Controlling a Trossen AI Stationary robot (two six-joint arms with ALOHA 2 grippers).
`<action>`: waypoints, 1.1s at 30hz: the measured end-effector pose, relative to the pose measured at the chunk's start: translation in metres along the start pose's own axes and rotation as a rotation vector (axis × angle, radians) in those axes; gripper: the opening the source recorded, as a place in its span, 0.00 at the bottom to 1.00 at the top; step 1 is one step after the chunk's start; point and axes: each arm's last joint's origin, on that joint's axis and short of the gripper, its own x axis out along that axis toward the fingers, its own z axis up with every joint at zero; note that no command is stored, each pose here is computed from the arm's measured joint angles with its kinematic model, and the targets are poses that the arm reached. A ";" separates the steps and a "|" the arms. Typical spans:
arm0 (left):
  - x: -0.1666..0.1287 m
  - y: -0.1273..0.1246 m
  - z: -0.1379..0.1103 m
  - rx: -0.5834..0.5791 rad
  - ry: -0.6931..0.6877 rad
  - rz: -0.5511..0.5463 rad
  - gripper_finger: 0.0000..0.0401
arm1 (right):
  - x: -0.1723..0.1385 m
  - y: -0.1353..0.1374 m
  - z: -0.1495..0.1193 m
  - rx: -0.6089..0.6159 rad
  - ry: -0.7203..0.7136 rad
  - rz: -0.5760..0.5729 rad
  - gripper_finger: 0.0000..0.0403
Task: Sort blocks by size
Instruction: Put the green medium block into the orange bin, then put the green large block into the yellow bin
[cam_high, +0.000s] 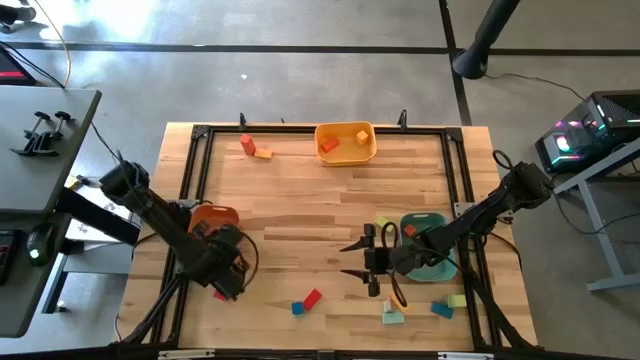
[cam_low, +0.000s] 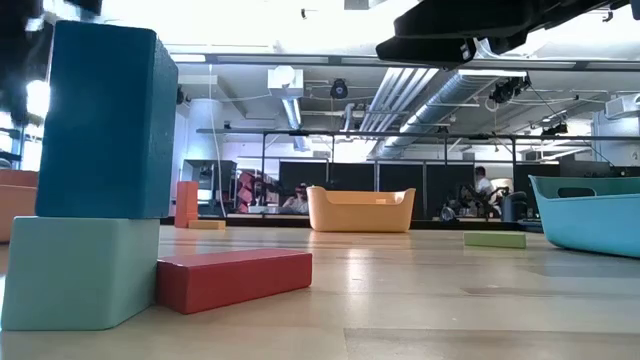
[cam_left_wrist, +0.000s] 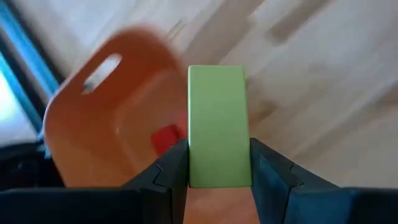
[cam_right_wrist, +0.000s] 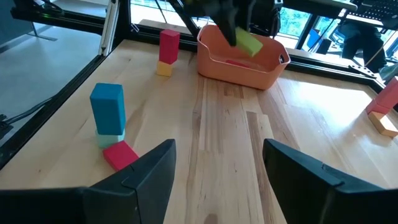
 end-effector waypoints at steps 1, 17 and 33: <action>0.008 0.006 -0.002 -0.025 0.020 0.006 0.29 | 0.000 0.000 0.000 0.000 0.000 0.000 0.59; 0.051 0.061 -0.007 -0.259 0.124 -0.054 0.38 | 0.001 -0.001 -0.001 -0.003 0.008 -0.004 0.59; 0.031 0.052 0.005 -0.267 -0.215 -0.183 0.55 | 0.000 -0.001 -0.003 0.035 0.025 -0.004 0.59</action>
